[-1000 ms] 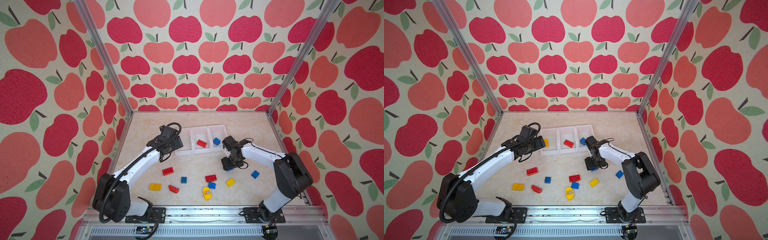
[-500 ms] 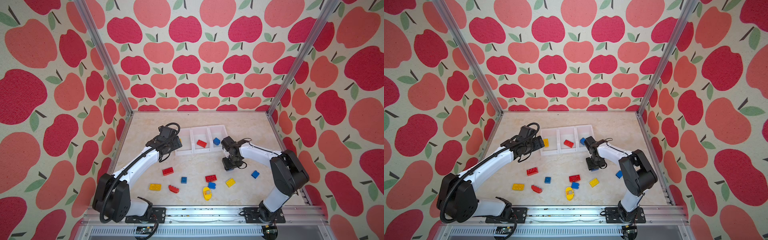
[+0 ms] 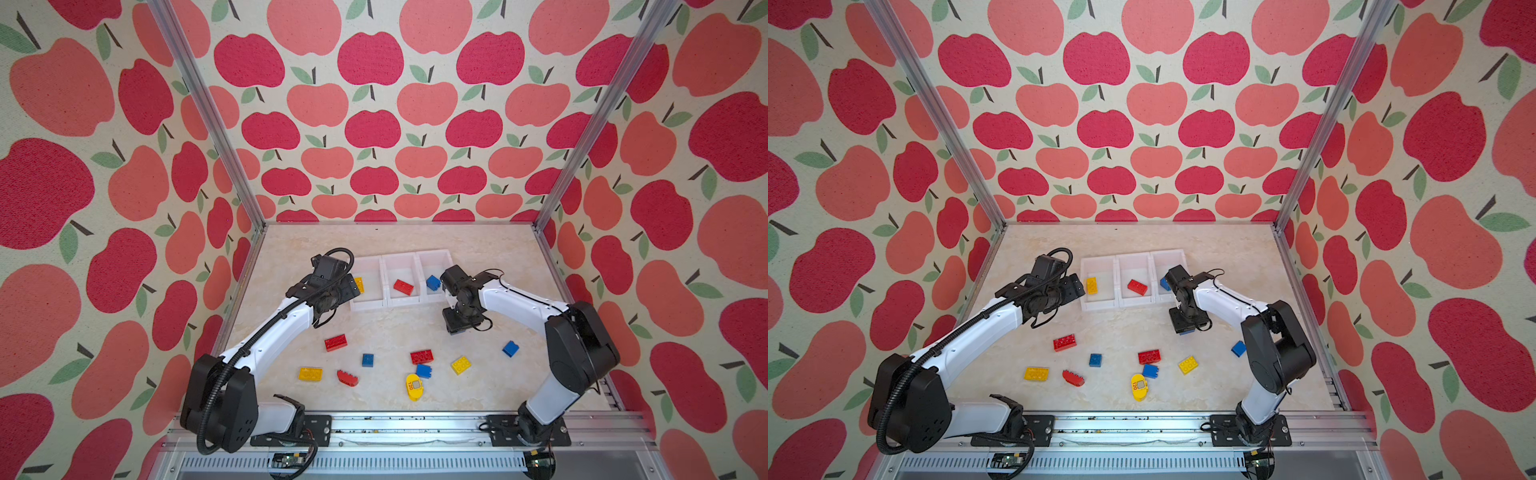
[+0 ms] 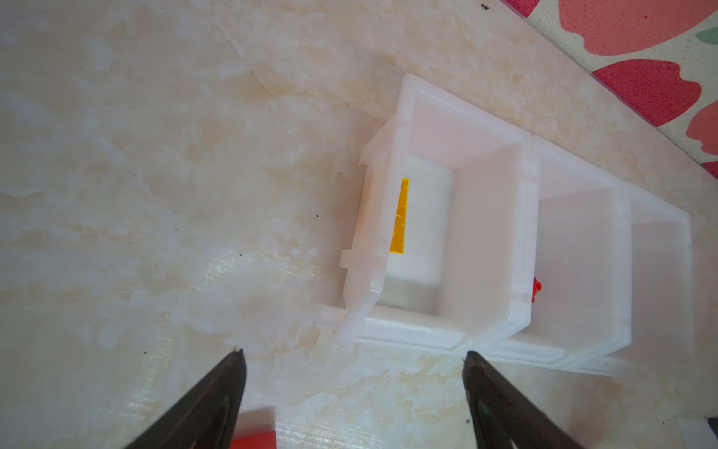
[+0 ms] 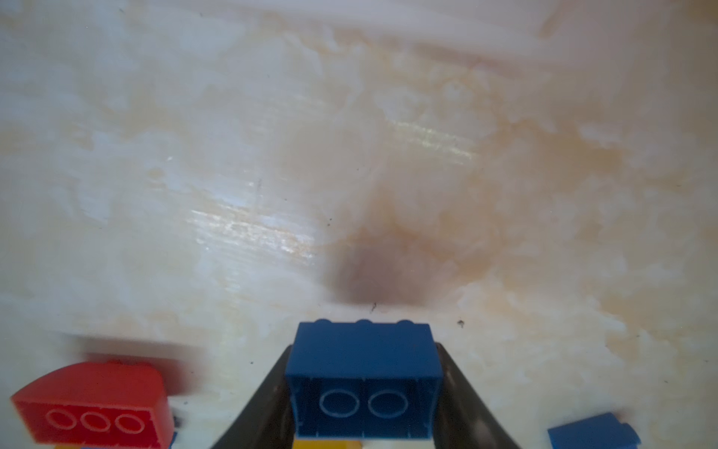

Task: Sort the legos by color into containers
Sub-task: 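Drop the blue 2x4 brick into the blue bin while the left gripper moves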

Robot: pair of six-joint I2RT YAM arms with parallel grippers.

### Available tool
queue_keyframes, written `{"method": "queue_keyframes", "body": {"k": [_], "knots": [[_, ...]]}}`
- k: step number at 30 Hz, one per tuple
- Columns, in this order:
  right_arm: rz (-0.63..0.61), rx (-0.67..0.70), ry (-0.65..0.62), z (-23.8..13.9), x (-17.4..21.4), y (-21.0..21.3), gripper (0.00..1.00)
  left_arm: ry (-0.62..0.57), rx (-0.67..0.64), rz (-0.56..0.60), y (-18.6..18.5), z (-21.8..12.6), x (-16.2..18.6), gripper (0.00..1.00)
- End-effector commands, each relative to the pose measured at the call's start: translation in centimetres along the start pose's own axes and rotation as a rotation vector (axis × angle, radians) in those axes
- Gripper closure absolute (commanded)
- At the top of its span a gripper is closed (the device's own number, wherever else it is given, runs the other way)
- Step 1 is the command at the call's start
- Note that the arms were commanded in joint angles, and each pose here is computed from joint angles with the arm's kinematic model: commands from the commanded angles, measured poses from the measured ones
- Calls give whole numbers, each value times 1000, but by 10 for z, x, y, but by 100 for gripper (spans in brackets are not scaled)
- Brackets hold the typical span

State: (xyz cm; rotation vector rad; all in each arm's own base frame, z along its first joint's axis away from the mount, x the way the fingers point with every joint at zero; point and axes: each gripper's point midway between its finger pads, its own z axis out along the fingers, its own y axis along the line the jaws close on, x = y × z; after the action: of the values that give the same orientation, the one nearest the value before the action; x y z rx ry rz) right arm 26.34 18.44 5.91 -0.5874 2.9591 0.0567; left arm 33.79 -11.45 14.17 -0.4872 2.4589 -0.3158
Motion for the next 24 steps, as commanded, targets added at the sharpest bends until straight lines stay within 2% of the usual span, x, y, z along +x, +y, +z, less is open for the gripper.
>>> {"method": "queue_keyframes", "body": {"k": [1, 11, 16, 24], "knots": [[22, -2, -81, -35, -22, 2, 55, -6, 17, -18, 2, -2, 0, 10], [71, -52, -213, -66, -97, 5, 55, -5, 15, -30, 10, -7, 5, 10], [103, -56, -266, -62, -137, -4, 55, -3, 14, -34, 15, -10, 9, 10], [131, -57, -264, -34, -185, -13, 55, -3, 9, -50, 23, -18, 15, 9]]}}
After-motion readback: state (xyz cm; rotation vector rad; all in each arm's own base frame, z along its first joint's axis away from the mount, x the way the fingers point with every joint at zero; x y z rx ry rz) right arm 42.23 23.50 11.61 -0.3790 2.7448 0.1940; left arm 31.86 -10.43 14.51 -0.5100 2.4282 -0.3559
